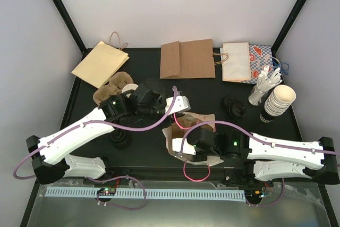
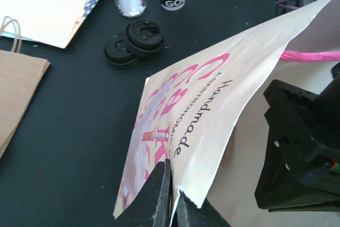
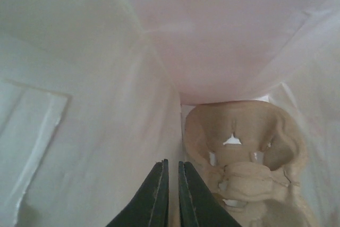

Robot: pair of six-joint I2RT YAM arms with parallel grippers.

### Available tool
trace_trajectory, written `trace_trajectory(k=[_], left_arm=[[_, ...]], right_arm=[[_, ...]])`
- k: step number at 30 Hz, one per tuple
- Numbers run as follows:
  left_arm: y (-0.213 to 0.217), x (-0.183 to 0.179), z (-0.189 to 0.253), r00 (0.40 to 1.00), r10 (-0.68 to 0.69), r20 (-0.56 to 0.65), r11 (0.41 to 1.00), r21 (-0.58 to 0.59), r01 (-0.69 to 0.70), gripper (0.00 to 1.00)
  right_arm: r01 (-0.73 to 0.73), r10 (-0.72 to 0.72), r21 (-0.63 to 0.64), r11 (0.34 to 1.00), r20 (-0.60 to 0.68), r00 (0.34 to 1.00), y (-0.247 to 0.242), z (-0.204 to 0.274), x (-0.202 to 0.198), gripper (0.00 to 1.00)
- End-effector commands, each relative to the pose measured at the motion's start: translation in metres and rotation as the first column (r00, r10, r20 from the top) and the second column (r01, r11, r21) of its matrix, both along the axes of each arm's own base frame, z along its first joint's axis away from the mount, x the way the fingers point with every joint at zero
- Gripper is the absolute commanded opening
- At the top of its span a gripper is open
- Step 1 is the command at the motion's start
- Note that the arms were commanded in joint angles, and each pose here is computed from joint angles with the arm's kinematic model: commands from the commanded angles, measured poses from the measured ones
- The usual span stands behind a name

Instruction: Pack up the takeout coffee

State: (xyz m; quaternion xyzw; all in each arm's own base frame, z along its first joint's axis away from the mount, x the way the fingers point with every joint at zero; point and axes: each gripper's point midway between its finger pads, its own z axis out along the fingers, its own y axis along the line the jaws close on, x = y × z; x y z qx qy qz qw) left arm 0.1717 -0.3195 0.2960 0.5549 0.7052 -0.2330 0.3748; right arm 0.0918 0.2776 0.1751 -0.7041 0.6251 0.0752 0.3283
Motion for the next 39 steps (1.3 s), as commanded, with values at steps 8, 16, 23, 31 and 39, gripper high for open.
trace_trajectory(k=[8,16,23,31,39], left_arm=[[0.002,-0.015,0.018,0.999,-0.028,-0.039,0.996,-0.086,0.024,0.02],[0.000,-0.007,0.012,0.998,0.012,-0.064,0.999,-0.040,-0.015,0.02],[0.001,0.007,-0.007,0.987,0.106,-0.121,0.994,0.045,-0.101,0.02],[0.004,0.014,-0.010,0.985,0.135,-0.106,0.988,0.087,-0.126,0.01],[0.016,0.035,-0.001,0.982,0.185,-0.048,0.980,0.080,-0.181,0.01]], right_arm=[[0.021,-0.019,-0.044,0.999,0.043,0.999,0.001,-0.012,-0.001,0.09],[0.152,-0.148,-0.004,0.988,0.221,0.964,0.008,0.043,0.036,0.10],[0.195,-0.198,0.037,0.980,0.278,0.940,0.009,0.068,0.047,0.12],[0.156,-0.188,0.137,0.978,0.263,0.946,0.002,0.110,0.041,0.12],[0.272,-0.337,0.336,0.902,0.151,0.929,-0.022,0.151,0.045,0.35]])
